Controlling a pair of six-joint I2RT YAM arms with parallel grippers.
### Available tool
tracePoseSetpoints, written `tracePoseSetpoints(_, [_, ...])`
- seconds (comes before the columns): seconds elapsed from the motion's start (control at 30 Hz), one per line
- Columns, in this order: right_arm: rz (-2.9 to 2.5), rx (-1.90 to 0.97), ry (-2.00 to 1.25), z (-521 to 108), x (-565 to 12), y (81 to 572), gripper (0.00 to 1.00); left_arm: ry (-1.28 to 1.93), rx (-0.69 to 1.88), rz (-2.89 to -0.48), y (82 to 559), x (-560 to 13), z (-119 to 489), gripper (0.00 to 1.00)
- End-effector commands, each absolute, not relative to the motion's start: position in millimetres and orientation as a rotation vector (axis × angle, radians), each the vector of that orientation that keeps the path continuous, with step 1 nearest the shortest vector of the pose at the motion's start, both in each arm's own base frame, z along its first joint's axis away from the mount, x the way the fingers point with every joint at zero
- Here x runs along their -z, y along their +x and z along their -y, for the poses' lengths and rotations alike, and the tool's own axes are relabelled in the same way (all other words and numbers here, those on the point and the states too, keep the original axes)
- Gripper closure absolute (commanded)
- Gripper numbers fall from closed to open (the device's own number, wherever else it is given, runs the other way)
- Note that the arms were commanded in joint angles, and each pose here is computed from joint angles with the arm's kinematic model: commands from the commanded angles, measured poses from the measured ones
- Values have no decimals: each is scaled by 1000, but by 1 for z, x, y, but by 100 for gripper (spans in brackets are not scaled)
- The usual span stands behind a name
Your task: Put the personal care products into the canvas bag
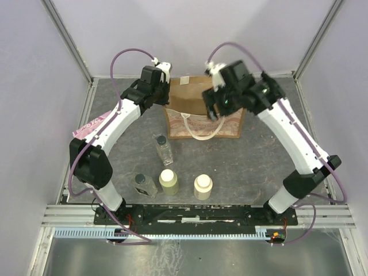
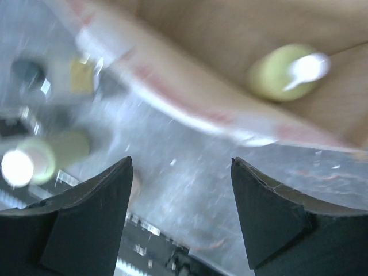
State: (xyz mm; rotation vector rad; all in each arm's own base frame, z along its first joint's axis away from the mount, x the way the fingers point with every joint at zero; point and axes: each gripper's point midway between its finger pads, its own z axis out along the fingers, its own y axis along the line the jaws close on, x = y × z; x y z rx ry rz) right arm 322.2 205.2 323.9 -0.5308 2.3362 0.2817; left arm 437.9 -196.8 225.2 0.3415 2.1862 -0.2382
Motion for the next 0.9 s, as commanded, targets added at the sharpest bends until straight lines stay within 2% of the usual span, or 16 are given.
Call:
tracePoseSetpoints(0.0, [-2419,-363,-761,-232,-288,254,23,374,219,-2131,451,-240,195,97])
tracePoseSetpoints(0.13, [-2437,-373,-865,-235,-270,214,23,374,228,-2141,449,-237,196,97])
tracePoseSetpoints(0.43, [-2496,-421,-988,-248,-227,157,22,376,219,-2152,450,-233,195,97])
tracePoseSetpoints(0.87, [-2551,-532,-1090,-283,-184,123,20,415,201,-2167,450,-226,194,97])
